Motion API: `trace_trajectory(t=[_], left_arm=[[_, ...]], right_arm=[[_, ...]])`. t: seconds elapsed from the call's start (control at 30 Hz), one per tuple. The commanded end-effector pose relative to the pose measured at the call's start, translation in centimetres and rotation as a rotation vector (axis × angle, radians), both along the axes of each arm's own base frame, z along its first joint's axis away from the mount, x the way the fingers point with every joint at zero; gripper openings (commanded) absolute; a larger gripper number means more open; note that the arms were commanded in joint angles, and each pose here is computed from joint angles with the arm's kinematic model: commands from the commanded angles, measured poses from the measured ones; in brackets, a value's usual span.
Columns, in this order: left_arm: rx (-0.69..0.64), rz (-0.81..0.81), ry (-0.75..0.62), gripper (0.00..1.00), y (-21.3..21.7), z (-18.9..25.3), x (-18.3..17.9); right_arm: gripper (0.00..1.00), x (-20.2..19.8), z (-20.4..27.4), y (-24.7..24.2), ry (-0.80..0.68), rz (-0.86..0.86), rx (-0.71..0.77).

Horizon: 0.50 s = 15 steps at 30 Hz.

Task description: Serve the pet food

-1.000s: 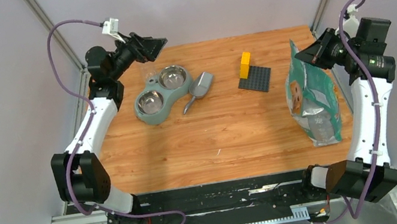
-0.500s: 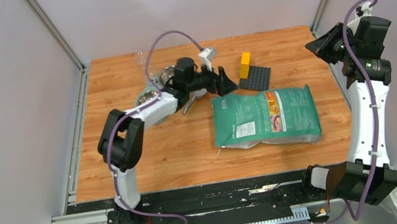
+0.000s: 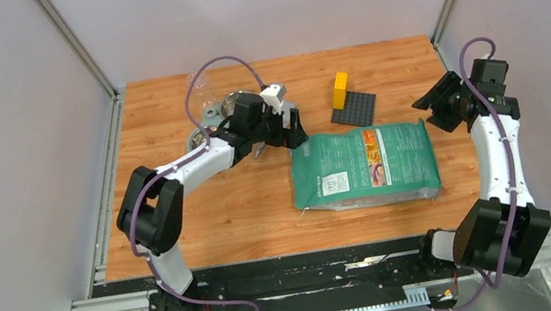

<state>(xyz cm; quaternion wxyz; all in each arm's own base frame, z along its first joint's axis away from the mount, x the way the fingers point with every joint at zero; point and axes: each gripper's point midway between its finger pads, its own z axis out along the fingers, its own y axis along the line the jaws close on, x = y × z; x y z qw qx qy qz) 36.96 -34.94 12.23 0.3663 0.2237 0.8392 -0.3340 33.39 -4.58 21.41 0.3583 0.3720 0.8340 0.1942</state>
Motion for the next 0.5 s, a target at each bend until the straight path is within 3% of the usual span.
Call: trace_trajectory(t=[0.0, 0.1, 0.17, 0.37, 0.47], left_arm=[[0.073, 0.120, 0.032, 1.00, 3.1, 1.0, -0.5], [0.097, 0.173, 0.124, 1.00, 4.3, -0.7, -1.3], [0.100, 0.192, 0.179, 1.00, 4.7, -2.0, -1.9], [0.085, 0.168, 0.333, 1.00, 4.1, -5.3, -3.9], [0.012, 0.143, 0.402, 1.00, 3.1, -7.1, -4.9]], right_arm=[[0.67, -1.1, -1.0, 0.1, 0.008, -0.026, -0.008], [0.86, -2.2, -2.1, 0.5, 0.030, -0.031, 0.004], [0.94, -2.7, -2.7, 0.8, 0.040, -0.017, 0.005], [0.99, -4.5, -4.8, 1.8, 0.089, 0.003, 0.032], [1.00, -5.0, -5.7, 2.0, 0.106, -0.004, 0.044]])
